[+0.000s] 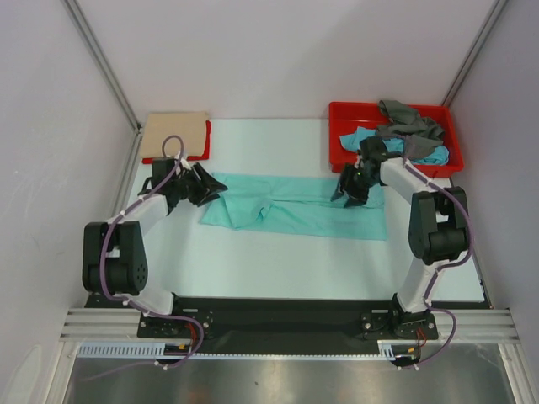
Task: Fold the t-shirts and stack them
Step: Fold the tshirt
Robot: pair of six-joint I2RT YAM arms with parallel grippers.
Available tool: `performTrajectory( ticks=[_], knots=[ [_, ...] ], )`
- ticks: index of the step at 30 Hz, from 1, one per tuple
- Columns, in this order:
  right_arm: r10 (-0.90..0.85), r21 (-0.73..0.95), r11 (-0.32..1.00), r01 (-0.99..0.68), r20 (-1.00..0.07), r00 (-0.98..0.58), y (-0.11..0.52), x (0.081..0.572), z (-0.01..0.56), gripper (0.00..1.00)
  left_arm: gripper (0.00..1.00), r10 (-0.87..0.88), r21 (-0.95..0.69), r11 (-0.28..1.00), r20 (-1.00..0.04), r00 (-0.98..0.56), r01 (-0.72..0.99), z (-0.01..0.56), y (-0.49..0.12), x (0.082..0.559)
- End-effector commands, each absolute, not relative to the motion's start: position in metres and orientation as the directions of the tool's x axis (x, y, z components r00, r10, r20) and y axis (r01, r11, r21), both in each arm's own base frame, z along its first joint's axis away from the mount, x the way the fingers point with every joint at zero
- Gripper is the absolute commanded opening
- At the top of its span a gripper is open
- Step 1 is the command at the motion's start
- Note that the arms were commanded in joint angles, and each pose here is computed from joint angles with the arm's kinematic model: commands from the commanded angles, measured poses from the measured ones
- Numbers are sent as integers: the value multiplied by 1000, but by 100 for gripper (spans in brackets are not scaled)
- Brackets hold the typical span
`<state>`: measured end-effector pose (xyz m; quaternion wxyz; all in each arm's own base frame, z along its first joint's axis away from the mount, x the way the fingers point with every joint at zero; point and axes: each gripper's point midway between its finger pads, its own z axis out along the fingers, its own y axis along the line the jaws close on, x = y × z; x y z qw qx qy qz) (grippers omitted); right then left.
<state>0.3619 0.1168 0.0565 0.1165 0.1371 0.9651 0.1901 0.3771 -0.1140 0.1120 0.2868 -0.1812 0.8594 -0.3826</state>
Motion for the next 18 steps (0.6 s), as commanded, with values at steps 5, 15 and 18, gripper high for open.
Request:
performTrajectory(
  ticks=[5,15,18],
  knots=[
    [278,710,697,103,-135,-951,259,397,111,60,61,-456,-621,759,-295,-839,-194,71,-119,349],
    [299,799,559,222,55,-953,346,394,99,44,61,-440,-588,780,-275,-855,-212,55,-124,347],
    [269,793,575,204,52,-962,356,386,95,31,54,-433,-594,779,-277,-858,-202,55,-126,347]
  ],
)
